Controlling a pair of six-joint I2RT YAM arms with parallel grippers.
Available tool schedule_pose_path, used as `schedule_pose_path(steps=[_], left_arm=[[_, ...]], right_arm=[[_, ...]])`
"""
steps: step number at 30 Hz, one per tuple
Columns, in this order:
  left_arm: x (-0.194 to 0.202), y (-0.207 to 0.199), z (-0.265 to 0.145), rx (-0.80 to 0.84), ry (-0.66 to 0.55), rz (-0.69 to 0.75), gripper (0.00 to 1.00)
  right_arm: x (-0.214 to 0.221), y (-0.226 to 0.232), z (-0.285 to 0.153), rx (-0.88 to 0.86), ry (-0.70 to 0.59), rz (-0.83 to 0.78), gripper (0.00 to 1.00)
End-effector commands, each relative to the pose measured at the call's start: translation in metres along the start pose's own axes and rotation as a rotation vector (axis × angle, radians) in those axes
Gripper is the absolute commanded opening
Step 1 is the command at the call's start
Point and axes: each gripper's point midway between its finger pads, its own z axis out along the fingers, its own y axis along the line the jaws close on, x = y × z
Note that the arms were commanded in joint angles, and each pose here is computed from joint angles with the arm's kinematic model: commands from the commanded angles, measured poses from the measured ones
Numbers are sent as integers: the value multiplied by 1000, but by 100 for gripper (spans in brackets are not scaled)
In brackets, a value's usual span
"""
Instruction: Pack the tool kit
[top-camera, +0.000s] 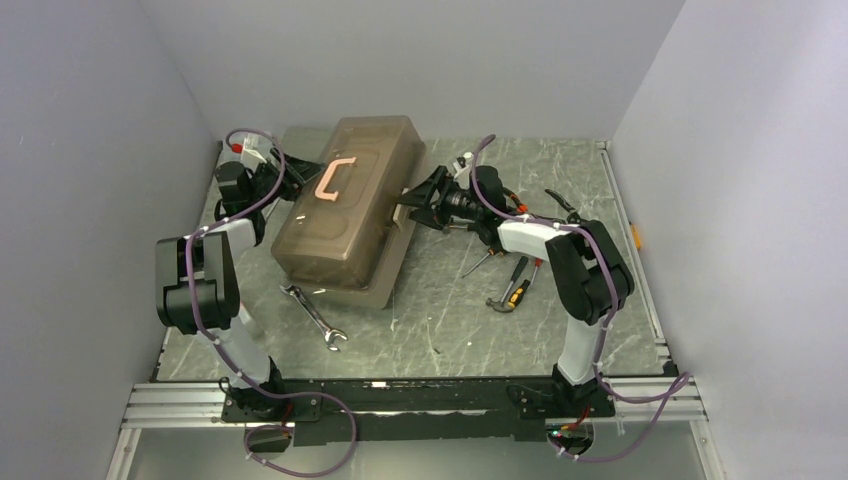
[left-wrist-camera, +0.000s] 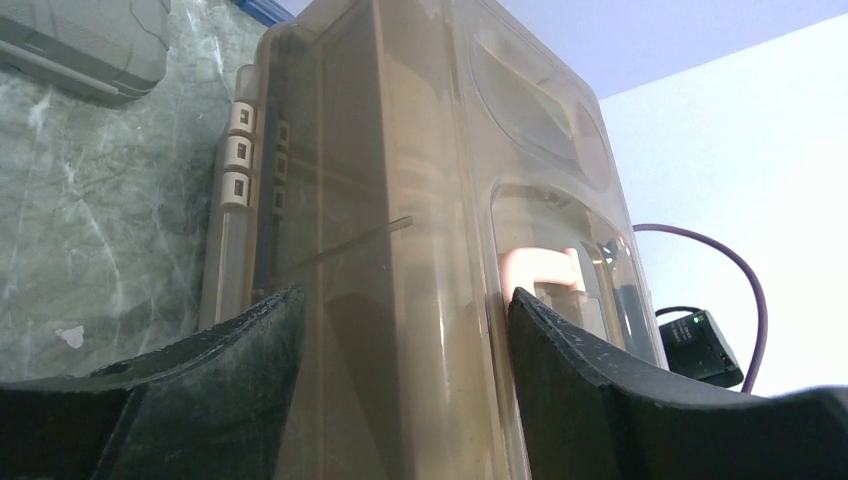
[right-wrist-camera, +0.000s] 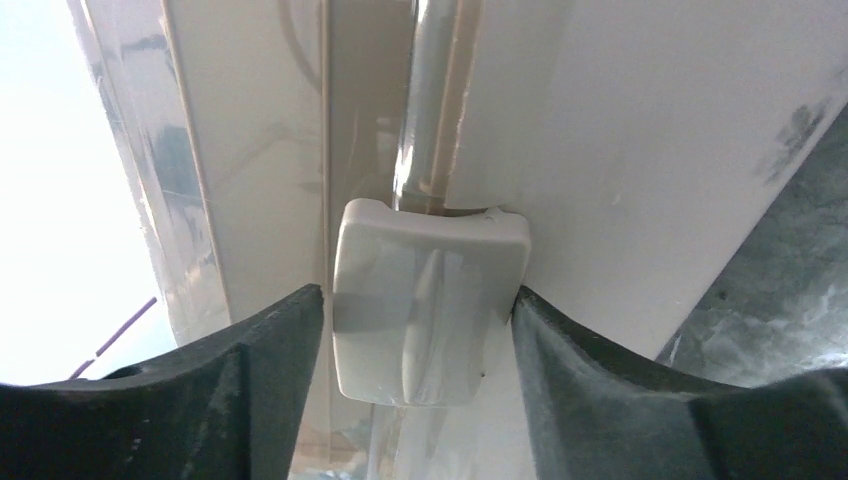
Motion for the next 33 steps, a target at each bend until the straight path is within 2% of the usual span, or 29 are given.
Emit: schedule_pose_path(steps=[1,4,6,8,10,12,17,20,26,33], left_arm=[[140,79,-31,-225,384,-293,74],[140,78,-32,-223,385,-292,74],[139,77,-33,-224,384,-288,74],[138,75,-33,-223,382,-283,74],[139,74,-34,-225,381,-279,74],[137,73,-34,-224,377,-275,74],[141,72,-34,-220,381,-275,73],[142,73,-34,-234,384,-265,73],[143,70,-33,-232,383,-257,73],[146,67,-32,-229,389,-252,73]], right_arm=[[27,36,22,-137,29,-26,66],[28,37,27,-129,32,-22,61],[29,33,31,-81,39,-18,49],[28,28,34,-26,42,-18,44],[26,23,31,9,26,-1,31],[25,22,28,26,11,7,26],[19,19,24,75,-33,24,4],[12,17,21,172,-52,-28,0],[0,12,9,355,-86,-106,0],[-6,7,4,484,-118,-148,0]])
